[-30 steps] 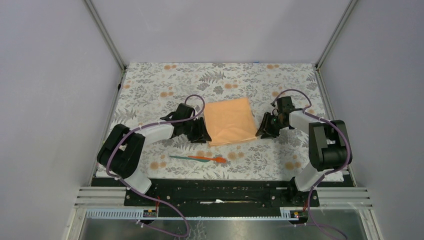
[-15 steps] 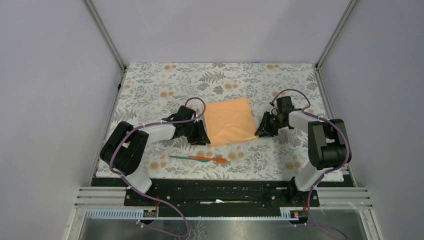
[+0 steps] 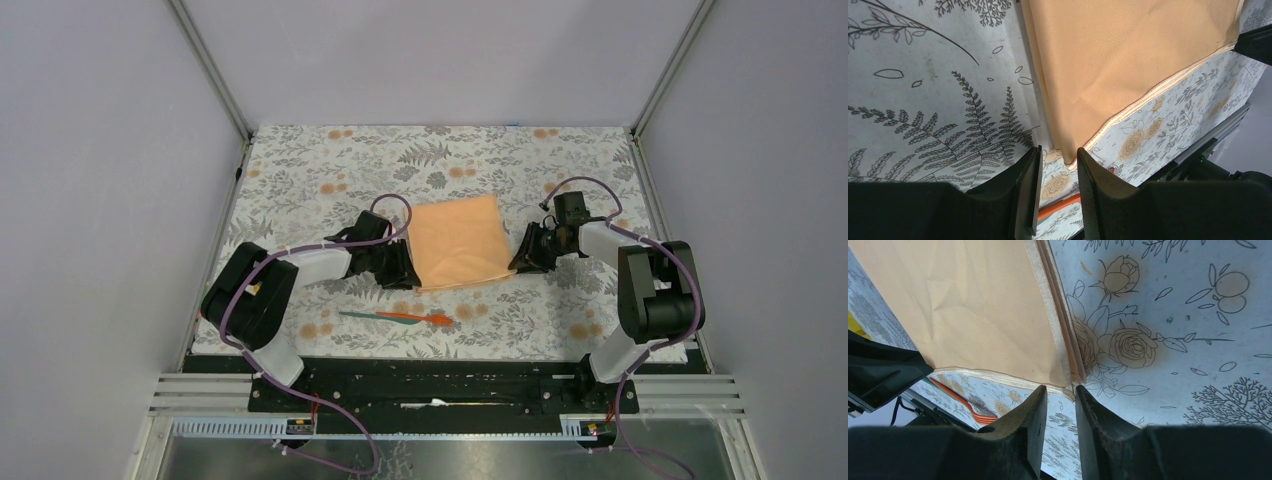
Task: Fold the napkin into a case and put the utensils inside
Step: Pick up the top corner of the square-folded napkin from the center of the board, then fold the top corner of the square-folded napkin at the center of the board.
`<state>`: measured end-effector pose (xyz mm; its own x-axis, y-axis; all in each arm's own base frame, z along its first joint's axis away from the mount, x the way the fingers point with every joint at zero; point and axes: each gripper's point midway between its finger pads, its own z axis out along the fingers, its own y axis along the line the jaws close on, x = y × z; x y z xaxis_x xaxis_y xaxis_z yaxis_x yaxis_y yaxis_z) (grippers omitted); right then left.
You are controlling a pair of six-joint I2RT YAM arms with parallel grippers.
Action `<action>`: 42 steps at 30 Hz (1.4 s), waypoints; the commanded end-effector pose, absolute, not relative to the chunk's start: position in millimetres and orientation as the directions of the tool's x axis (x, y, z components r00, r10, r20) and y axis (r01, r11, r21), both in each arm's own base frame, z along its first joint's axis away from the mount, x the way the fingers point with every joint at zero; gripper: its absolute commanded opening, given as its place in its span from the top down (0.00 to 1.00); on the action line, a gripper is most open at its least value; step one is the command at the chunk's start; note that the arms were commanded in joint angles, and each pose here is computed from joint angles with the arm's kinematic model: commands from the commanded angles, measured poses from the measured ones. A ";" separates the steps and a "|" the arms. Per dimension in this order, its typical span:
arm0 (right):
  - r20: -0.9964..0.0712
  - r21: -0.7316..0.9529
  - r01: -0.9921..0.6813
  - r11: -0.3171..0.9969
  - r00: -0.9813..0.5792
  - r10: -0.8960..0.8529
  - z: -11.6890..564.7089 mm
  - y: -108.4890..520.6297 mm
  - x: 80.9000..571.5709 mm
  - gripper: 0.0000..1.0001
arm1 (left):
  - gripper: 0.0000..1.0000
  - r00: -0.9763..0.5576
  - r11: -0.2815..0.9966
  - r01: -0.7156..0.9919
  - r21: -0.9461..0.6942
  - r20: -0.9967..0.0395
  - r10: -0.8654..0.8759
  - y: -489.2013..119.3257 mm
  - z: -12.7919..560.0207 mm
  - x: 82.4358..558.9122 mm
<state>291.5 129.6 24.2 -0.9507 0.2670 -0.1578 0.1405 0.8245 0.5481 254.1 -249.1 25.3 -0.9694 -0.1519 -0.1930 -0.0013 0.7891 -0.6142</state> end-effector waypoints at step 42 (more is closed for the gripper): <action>-0.253 0.771 -0.145 0.620 -0.963 0.089 64.4 311.9 368.2 1.00 | 0.75 -0.966 0.811 -0.019 -0.584 -0.198 -0.166 -245.5 4.0 240.8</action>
